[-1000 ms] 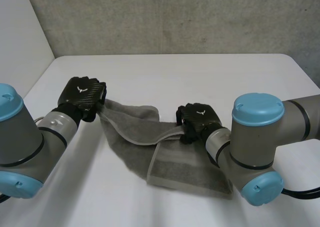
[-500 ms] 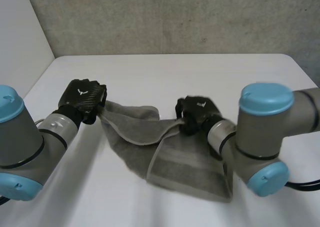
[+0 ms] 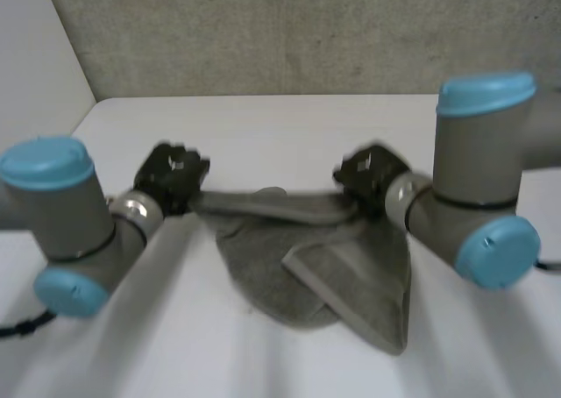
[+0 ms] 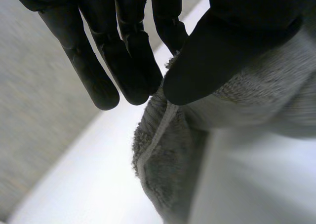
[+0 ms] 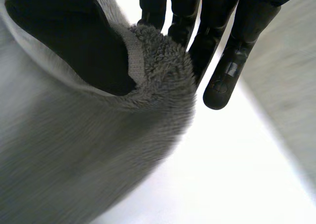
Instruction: Fold the towel.
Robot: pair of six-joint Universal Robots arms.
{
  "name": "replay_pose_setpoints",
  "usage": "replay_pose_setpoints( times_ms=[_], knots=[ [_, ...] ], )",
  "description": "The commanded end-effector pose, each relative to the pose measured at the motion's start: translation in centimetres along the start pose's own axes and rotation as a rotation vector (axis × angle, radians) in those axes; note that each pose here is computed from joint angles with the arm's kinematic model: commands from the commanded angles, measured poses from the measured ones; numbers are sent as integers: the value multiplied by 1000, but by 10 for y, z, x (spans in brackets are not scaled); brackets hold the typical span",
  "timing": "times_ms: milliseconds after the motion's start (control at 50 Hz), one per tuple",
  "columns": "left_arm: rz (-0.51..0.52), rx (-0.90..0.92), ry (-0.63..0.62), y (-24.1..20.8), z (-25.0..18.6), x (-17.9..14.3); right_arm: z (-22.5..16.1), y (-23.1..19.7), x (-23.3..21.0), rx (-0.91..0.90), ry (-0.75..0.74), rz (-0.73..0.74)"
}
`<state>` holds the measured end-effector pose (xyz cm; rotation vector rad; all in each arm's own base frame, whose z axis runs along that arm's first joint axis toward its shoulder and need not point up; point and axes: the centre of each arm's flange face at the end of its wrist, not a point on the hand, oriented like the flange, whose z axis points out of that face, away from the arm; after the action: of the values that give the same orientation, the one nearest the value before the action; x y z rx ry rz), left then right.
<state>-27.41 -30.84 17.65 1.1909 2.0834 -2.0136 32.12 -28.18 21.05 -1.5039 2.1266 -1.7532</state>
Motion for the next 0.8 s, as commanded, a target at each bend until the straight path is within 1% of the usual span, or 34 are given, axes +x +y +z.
replay_pose_setpoints(
  times_ms=[20,40,60,80,100,120,140,160,200,220,240,260,300,320,360,380,420,440,460,480,520,540,580,600,640,700,740,760,800],
  knots=[
    [74,355,-257,-107,37,-69,9,-95,82,440,435,-118],
    [75,459,-333,-138,36,-85,-1,-118,99,542,532,-160],
    [75,460,-334,-138,36,-85,-1,-118,99,543,533,-161],
    [68,554,-409,-165,31,-101,-12,-137,112,625,611,-194],
    [68,555,-409,-165,31,-101,-12,-137,112,626,612,-194],
    [52,629,-471,-187,23,-115,-24,-152,120,695,664,-225],
    [26,683,-507,-201,15,-123,-32,-159,122,734,676,-245],
    [26,683,-507,-201,15,-123,-32,-159,122,734,676,-246],
    [-29,710,-508,-207,5,-128,-39,-158,110,743,571,-283],
    [-29,710,-507,-207,5,-128,-39,-158,110,743,570,-283],
    [-48,686,-486,-200,3,-124,-39,-151,100,724,494,-296],
    [-49,686,-486,-200,3,-124,-39,-151,100,724,493,-296],
    [-61,579,-428,-167,4,-106,-34,-126,86,630,361,-293],
    [-61,578,-427,-167,4,-106,-34,-126,86,630,360,-293],
    [-69,456,-365,-129,0,-84,-27,-92,77,501,235,-276],
    [-69,456,-364,-129,0,-83,-27,-92,77,500,235,-275],
    [-81,330,-296,-87,-7,-57,-22,-60,62,381,97,-247],
    [-81,329,-296,-87,-7,-57,-22,-60,62,381,97,-246],
    [-86,267,-263,-66,-11,-45,-21,-47,54,338,41,-245],
    [-86,267,-263,-66,-11,-45,-21,-47,54,337,40,-245],
    [-96,158,-192,-30,-20,-20,-14,-16,40,247,-53,-256],
    [-96,158,-191,-29,-21,-20,-14,-16,40,246,-53,-256],
    [-103,61,-133,1,-29,1,-3,13,23,165,-115,-278],
    [-103,60,-133,1,-29,1,-3,13,23,164,-115,-278],
    [-110,-18,-91,25,-33,16,5,35,6,109,-172,-277],
    [-112,-36,-81,30,-34,20,8,41,1,91,-188,-267],
    [-114,-40,-77,31,-36,21,9,46,-2,60,-184,-219],
    [-114,-40,-77,31,-36,21,9,46,-2,60,-184,-218],
    [-114,-25,-87,26,-37,17,8,46,-1,36,-166,-92]
  ],
)
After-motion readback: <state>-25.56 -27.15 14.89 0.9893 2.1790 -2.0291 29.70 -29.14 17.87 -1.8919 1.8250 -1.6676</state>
